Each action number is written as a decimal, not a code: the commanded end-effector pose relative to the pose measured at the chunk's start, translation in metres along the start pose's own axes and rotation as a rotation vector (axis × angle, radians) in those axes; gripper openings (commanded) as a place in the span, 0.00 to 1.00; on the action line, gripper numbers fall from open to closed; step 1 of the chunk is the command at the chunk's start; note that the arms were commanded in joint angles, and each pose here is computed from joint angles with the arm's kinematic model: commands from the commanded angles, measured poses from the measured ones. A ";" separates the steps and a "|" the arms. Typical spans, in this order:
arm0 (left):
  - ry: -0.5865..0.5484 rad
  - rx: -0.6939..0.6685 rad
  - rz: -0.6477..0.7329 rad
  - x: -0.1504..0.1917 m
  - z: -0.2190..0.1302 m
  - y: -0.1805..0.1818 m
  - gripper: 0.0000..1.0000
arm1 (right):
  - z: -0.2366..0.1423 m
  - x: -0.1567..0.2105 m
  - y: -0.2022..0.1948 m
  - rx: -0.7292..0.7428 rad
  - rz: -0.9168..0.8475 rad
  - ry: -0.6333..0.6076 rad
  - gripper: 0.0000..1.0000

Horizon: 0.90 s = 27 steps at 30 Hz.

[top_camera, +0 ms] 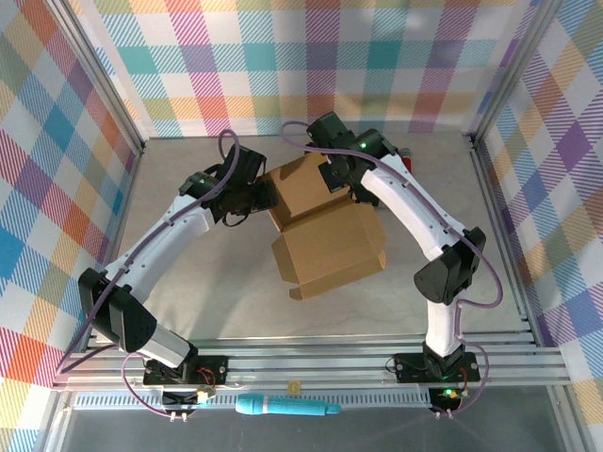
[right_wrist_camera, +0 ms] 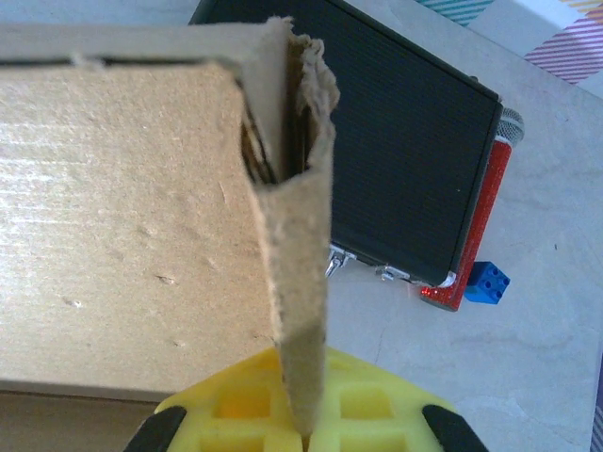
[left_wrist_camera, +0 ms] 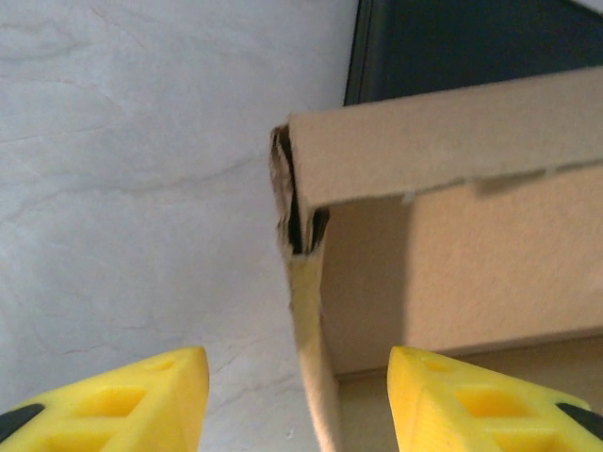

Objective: Fold the paper box

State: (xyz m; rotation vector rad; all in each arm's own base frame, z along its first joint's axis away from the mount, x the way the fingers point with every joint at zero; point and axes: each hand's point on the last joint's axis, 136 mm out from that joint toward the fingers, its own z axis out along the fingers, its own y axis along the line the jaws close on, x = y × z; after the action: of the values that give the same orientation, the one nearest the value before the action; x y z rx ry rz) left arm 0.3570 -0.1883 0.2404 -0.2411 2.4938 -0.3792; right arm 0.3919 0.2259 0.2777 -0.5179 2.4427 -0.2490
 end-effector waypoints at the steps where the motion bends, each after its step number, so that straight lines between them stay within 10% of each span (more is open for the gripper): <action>1: -0.043 0.015 -0.051 -0.008 0.011 -0.006 0.50 | -0.003 0.001 -0.001 -0.011 0.027 0.017 0.00; 17: -0.035 -0.077 -0.058 -0.005 0.039 0.008 0.06 | -0.011 0.003 -0.001 -0.037 0.065 0.011 0.00; 27: 0.003 -0.204 -0.049 0.005 0.039 0.031 0.00 | -0.019 -0.003 -0.004 -0.034 0.077 -0.022 0.00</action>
State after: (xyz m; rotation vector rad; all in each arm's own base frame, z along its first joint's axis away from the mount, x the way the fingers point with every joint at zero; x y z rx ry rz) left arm 0.3811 -0.1850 0.2068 -0.3650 2.4933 -0.2751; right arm 0.3835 0.2277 0.2721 -0.4896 2.4916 -0.2048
